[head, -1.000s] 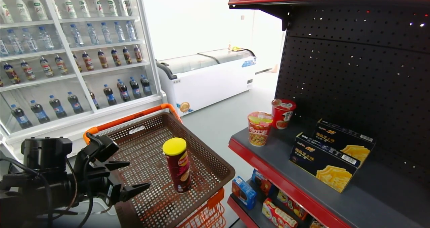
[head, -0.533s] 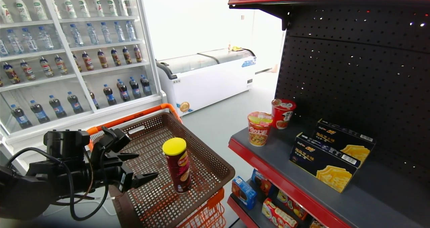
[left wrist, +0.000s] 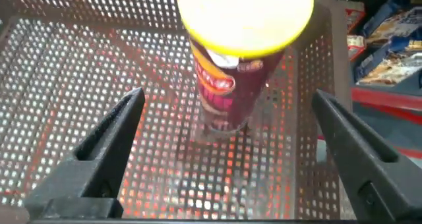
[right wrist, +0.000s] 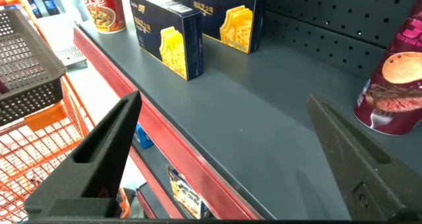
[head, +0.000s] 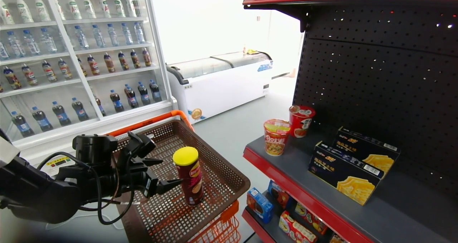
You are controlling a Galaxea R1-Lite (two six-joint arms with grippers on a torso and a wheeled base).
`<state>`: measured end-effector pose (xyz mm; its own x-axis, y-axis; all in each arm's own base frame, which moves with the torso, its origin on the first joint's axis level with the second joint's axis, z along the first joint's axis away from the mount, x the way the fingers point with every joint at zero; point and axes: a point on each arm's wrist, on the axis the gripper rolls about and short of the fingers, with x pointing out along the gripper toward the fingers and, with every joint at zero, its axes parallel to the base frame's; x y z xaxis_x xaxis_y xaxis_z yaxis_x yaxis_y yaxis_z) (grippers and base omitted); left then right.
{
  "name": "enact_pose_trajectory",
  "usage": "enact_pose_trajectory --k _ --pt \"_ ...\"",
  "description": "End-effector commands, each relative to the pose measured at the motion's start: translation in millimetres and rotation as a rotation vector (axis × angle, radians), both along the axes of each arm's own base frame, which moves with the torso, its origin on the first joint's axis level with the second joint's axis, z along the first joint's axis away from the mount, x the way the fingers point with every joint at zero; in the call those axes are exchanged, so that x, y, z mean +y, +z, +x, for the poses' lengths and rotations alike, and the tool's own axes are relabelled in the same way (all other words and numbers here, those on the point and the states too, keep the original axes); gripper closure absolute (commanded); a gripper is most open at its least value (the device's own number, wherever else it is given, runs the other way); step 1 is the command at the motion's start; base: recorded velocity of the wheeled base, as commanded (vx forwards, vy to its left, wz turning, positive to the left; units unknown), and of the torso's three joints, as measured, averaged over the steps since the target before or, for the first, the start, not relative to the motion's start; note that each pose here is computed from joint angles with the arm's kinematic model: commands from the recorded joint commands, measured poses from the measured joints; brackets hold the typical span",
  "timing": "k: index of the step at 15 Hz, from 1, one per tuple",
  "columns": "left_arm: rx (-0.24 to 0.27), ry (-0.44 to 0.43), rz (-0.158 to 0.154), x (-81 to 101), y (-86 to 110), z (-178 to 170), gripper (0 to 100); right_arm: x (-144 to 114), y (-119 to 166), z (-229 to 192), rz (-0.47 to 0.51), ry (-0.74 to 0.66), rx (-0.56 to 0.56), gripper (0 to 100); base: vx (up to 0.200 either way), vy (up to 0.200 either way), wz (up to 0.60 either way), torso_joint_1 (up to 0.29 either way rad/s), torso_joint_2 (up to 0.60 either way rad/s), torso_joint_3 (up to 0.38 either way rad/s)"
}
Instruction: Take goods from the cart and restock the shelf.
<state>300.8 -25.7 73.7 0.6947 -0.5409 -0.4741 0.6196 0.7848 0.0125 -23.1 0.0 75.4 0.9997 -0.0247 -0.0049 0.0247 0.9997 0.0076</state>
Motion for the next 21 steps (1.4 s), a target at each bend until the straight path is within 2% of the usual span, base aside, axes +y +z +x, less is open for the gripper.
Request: enact_pose_trajectory --k 1,2,5,8,9,11,18,21 --pt "-0.009 -0.011 -0.007 -5.5 -11.1 5.4 0 0.0 0.0 0.1 0.000 0.000 0.001 0 0.000 0.000 0.00 0.000 0.00 0.000" --pt "-0.037 -0.008 -0.015 -8.3 -14.0 7.9 0 0.0 0.0 0.1 0.000 0.000 0.001 0 0.000 0.000 0.00 0.000 0.00 0.000" --pt "-0.042 0.020 -0.004 -7.7 -25.5 1.6 0 0.0 0.0 0.1 0.000 0.000 0.001 0 0.000 0.000 0.00 0.000 0.00 0.000" --pt "-0.035 0.038 -0.086 -16.6 -36.6 -7.1 0 0.0 0.0 0.1 0.000 0.000 0.001 0 0.000 0.000 0.00 0.000 0.00 0.000" --pt "-0.050 0.030 -0.097 -20.3 -38.7 -6.7 0 0.0 0.0 0.1 0.000 0.000 0.001 0 0.000 0.000 0.00 0.000 0.00 0.000" --pt "-0.069 0.010 -0.103 -26.5 -42.9 -4.9 0 0.0 0.0 0.1 0.000 0.000 0.001 0 0.000 0.000 0.00 0.000 0.00 0.000" --pt "-0.057 0.027 -0.095 -24.1 -64.4 -1.1 0 0.0 0.0 0.1 0.000 0.000 0.001 0 0.000 0.000 0.00 0.000 0.00 0.000" --pt "-0.069 0.027 -0.097 -25.3 -72.0 4.8 0 0.0 0.0 0.1 0.000 0.000 0.001 0 0.000 0.000 0.00 0.000 0.00 0.000"
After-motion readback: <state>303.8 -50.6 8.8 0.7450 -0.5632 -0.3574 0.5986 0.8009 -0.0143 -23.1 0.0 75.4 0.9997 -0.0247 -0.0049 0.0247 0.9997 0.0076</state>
